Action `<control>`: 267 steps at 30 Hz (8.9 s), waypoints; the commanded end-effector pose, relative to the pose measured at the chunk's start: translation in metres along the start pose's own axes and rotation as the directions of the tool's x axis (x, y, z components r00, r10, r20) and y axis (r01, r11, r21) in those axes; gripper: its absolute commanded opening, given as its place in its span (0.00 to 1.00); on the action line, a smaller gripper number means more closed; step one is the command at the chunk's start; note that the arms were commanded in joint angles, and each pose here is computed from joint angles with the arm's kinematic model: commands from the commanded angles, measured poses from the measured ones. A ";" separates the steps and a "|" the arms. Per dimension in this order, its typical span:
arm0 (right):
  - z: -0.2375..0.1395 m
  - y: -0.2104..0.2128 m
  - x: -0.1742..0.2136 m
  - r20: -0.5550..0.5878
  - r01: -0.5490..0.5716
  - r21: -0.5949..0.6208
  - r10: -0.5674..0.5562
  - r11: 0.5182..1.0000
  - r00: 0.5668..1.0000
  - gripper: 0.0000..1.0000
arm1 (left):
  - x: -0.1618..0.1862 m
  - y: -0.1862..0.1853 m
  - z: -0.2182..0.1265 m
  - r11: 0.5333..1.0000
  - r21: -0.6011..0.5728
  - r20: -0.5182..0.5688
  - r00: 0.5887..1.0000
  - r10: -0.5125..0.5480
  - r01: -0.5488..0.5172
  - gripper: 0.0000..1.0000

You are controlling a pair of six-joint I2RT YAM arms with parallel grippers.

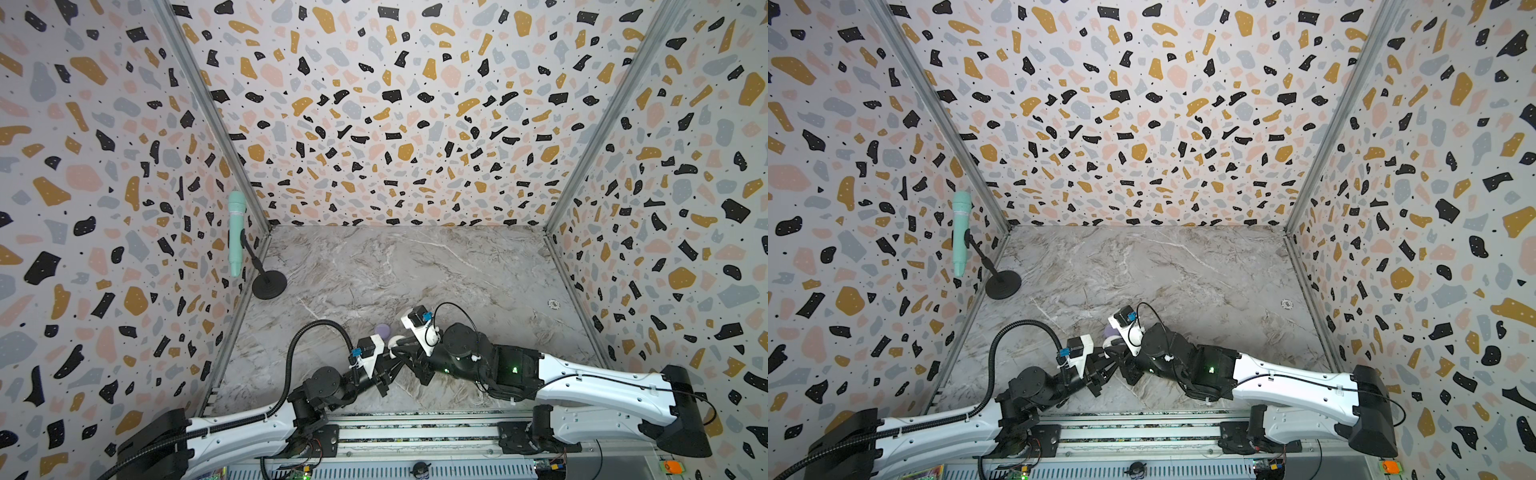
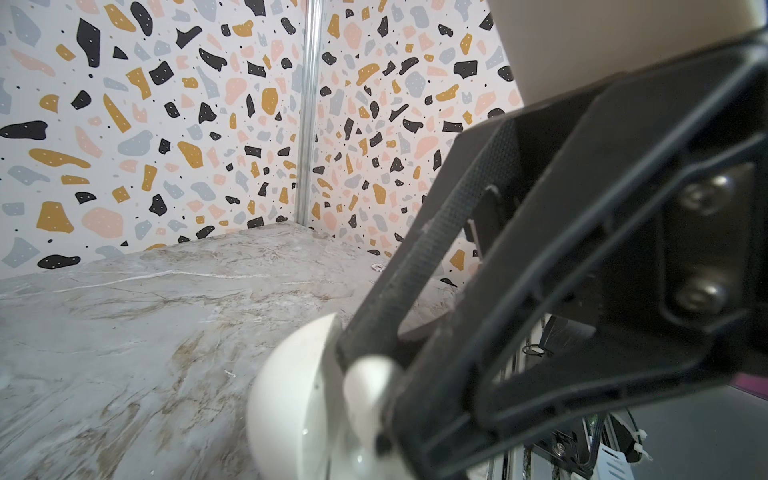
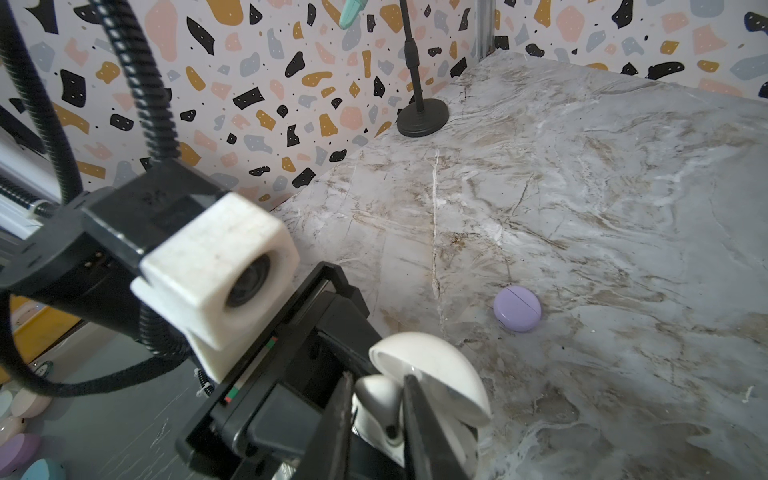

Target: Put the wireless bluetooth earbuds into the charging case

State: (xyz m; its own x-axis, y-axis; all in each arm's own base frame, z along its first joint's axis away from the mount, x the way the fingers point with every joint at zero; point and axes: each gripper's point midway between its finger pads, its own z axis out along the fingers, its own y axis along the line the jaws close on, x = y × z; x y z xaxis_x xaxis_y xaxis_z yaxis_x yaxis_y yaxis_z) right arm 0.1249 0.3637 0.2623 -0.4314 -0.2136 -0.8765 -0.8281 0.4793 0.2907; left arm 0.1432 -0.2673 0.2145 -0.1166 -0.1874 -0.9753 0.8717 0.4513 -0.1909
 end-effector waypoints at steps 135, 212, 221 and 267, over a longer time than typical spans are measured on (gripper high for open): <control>-0.117 -0.128 -0.023 0.248 -0.342 0.067 0.317 0.937 0.916 0.96 | 0.055 0.033 0.089 0.876 -0.405 -0.371 0.829 -0.419 0.261 0.00; -0.097 -0.127 -0.001 0.174 -0.334 0.013 0.327 0.942 0.929 0.99 | 0.213 0.112 0.048 0.652 -0.753 -0.595 0.329 -0.733 0.090 0.28; -0.097 -0.127 0.000 0.171 -0.335 0.013 0.328 0.942 0.929 0.99 | 0.222 0.112 0.037 0.646 -0.762 -0.610 0.282 -0.740 0.048 0.32; -0.096 -0.124 -0.001 0.169 -0.328 -0.007 0.325 0.945 0.931 0.99 | 0.162 0.111 0.043 0.661 -0.750 -0.608 0.362 -0.706 0.030 0.51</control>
State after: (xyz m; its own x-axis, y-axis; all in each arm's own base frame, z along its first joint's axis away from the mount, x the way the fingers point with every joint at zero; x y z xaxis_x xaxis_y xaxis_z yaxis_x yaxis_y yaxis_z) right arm 0.1933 0.2220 0.2532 -0.6300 0.0894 -0.7714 -0.6245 0.5320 0.5718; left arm 0.2432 -0.2889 0.0250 -0.9480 0.1402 -0.2858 0.2145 0.9447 -0.2479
